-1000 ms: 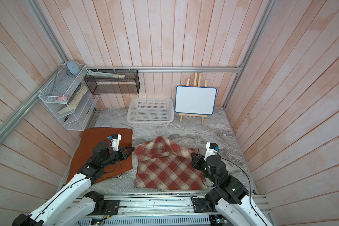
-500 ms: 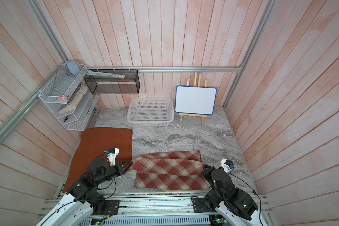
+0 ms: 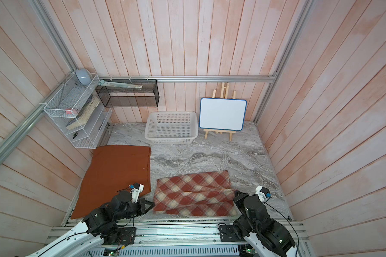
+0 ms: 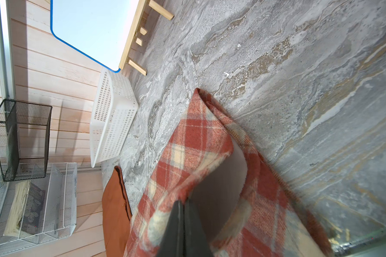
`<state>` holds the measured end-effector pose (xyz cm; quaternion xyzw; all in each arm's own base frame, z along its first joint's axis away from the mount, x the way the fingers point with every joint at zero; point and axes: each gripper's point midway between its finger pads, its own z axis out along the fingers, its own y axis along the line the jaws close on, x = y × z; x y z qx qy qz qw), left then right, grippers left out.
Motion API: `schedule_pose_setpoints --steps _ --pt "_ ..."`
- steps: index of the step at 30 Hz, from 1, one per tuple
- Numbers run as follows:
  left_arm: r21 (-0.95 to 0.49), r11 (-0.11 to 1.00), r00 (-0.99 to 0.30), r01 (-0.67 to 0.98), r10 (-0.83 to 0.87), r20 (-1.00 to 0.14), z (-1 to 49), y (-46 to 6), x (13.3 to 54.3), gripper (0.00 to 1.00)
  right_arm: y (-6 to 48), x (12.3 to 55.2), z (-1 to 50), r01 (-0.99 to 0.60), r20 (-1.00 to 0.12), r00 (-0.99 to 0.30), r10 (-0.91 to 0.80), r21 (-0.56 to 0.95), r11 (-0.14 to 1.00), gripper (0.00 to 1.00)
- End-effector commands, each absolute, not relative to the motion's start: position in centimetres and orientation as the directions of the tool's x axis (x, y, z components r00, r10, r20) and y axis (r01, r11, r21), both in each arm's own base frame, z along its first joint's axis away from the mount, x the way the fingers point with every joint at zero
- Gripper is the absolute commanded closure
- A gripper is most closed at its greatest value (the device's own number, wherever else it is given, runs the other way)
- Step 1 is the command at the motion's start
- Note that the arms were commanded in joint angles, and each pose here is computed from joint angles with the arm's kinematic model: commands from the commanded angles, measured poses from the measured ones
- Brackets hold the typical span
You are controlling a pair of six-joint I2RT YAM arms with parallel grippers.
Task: Roll up the skirts
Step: Fold the skirt at the center of the board.
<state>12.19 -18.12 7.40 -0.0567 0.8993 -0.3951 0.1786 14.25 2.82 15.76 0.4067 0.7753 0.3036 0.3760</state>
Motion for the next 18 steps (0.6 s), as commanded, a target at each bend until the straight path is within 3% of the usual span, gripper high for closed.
schedule_pose_setpoints --steps 1,4,5,6,11,12,16,18 --pt "-0.699 0.715 -0.914 -0.015 -0.293 -0.281 6.5 -16.9 12.6 1.0 3.2 14.1 14.9 0.416 -0.314 -0.404 0.859 0.774 0.478 1.0" --pt "-0.685 0.728 -0.918 -0.027 -0.289 -0.271 6.1 -16.7 12.4 1.0 4.4 14.3 14.6 0.395 -0.29 -0.451 0.844 0.783 0.48 1.0" --pt "-0.685 0.728 -0.921 -0.026 -0.284 -0.267 6.0 -16.8 12.3 0.92 4.7 14.3 14.6 0.388 -0.28 -0.463 0.841 0.789 0.476 0.99" --pt "-0.68 0.733 -0.92 -0.03 -0.285 -0.267 6.0 -16.7 12.4 0.84 5.0 14.3 14.6 0.381 -0.273 -0.476 0.836 0.793 0.476 0.87" --pt "-0.665 0.747 -0.917 -0.003 -0.267 -0.297 6.9 -16.6 12.6 0.76 4.4 13.6 16.3 0.361 -0.298 -0.466 0.833 0.796 0.486 0.7" --pt "-0.664 0.748 -0.918 -0.006 -0.267 -0.294 6.9 -16.6 12.6 0.76 4.3 13.5 17.1 0.341 -0.313 -0.46 0.831 0.802 0.491 0.56" --pt "-0.678 0.735 -0.899 0.004 -0.294 -0.324 8.6 -16.5 13.1 0.77 3.6 13.5 19.1 0.291 -0.379 -0.421 0.824 0.804 0.518 0.56" --pt "-0.674 0.739 -0.887 0.013 -0.303 -0.349 9.8 -16.2 13.4 0.79 4.6 14.2 19.3 0.247 -0.374 -0.443 0.815 0.823 0.512 0.67"
